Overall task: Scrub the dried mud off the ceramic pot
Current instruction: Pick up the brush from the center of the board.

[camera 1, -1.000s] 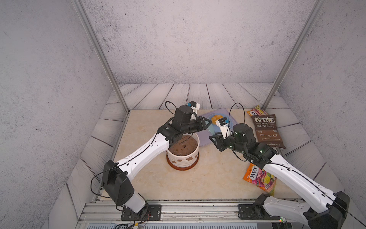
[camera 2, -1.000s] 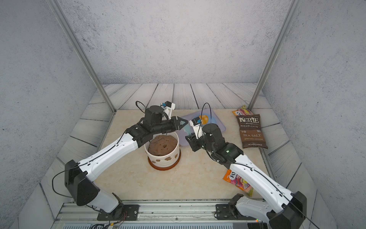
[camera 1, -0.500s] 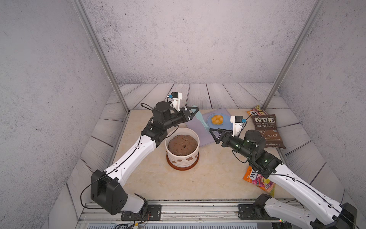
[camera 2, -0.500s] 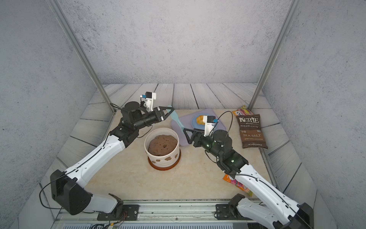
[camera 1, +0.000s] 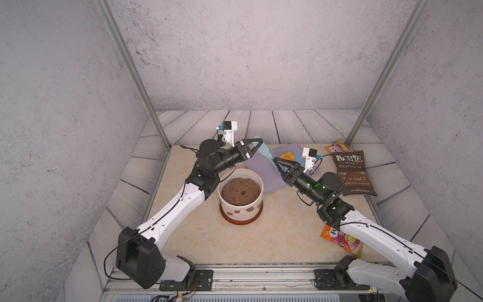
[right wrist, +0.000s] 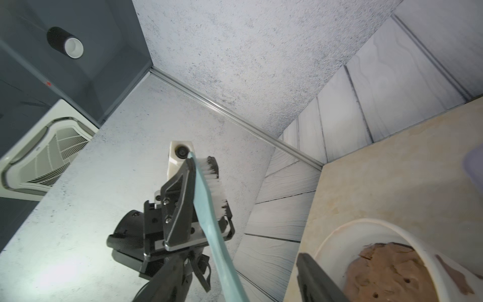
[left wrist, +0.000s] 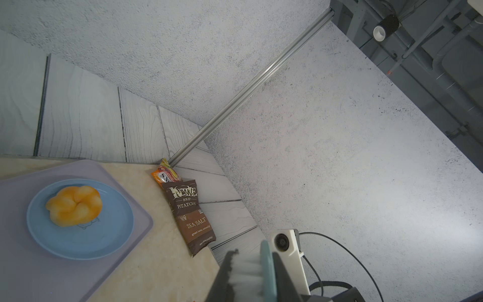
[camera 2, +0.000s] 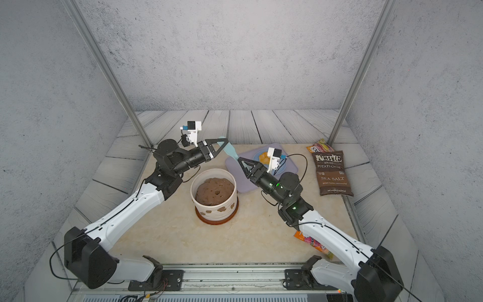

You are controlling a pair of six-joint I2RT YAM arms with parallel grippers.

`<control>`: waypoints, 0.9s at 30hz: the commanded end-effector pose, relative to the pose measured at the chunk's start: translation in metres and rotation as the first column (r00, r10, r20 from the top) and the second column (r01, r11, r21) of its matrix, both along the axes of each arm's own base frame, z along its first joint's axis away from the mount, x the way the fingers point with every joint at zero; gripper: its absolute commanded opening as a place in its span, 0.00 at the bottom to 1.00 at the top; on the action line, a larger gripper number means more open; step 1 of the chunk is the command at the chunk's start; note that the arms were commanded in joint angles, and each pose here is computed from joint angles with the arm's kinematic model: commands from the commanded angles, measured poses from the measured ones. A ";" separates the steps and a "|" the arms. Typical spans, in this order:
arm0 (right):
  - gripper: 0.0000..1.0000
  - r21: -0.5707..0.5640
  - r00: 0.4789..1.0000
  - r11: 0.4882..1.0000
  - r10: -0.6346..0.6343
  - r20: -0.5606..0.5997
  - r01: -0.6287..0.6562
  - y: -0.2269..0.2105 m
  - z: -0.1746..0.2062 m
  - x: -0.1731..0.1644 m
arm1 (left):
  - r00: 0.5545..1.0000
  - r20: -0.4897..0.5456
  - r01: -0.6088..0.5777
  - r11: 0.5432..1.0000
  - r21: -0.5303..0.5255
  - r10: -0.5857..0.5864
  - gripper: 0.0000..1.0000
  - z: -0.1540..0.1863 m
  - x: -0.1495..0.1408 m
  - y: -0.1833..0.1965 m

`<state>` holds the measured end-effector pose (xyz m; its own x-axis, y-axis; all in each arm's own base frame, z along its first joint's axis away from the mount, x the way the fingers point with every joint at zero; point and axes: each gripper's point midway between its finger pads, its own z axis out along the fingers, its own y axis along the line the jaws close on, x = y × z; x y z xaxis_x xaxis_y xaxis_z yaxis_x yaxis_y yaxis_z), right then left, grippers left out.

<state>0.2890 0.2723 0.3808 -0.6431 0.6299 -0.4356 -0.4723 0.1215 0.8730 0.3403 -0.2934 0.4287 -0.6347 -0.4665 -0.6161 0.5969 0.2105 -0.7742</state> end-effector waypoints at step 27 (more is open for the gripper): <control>0.00 -0.047 0.978 0.992 0.121 0.168 -0.115 0.007 0.028 -0.019 | 0.990 -0.082 -0.098 0.983 0.156 0.112 0.86 -0.036 -0.008 0.032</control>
